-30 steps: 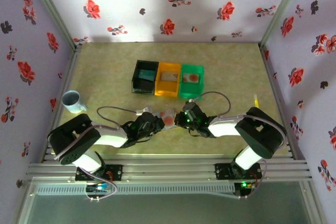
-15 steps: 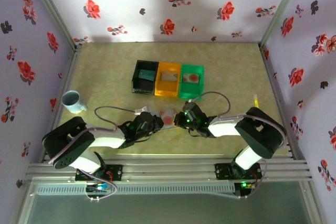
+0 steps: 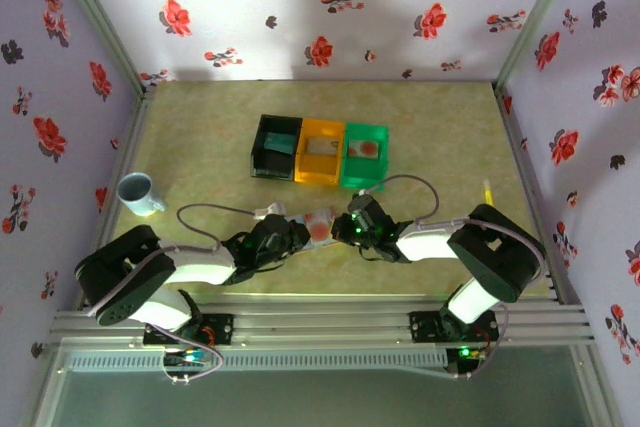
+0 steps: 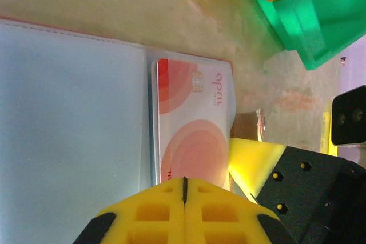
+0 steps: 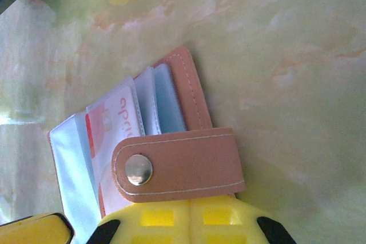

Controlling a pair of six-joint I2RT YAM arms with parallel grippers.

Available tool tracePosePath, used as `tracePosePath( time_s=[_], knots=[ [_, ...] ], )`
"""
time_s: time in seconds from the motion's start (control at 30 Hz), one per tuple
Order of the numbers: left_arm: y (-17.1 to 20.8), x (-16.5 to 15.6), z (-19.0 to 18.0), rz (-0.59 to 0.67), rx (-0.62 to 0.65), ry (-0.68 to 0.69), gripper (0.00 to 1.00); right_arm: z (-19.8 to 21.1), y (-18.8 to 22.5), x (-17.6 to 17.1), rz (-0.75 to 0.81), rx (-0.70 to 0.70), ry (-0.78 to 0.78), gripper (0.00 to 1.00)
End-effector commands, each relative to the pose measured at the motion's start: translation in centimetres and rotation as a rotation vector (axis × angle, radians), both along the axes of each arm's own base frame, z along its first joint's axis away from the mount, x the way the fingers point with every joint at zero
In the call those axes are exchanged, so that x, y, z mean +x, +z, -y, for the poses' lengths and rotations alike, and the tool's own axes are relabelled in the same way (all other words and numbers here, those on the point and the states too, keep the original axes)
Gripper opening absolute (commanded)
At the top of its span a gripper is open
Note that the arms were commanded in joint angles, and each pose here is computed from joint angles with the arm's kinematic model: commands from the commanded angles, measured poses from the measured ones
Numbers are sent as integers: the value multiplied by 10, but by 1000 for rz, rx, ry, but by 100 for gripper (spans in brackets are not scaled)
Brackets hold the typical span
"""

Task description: Take the credit cards out of the card holder

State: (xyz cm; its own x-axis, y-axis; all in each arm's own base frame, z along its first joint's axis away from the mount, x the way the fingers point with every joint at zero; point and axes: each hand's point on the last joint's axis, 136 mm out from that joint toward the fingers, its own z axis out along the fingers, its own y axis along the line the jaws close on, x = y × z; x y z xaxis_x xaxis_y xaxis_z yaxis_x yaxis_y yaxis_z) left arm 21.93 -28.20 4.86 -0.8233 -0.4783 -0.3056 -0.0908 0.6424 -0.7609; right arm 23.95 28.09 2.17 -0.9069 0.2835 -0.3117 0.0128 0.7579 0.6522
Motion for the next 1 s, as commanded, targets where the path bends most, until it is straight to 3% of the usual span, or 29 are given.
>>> tracePosePath(
  time_s=[0.0,0.17,0.27,0.73,0.97],
  knots=[
    [-4,2,-12,9,34,30,1,21,-33,-29,-129,-93,8,0],
    [-6,4,-20,-6,48,54,33,20,-33,-28,-128,-93,9,0],
    [-4,7,-22,-10,56,63,39,19,-36,-29,-139,-90,10,0],
    [19,23,-2,23,49,34,39,19,-39,-30,-146,-84,5,0],
    [6,25,-3,-10,95,26,35,20,-39,-30,-143,-82,5,0]
  ],
)
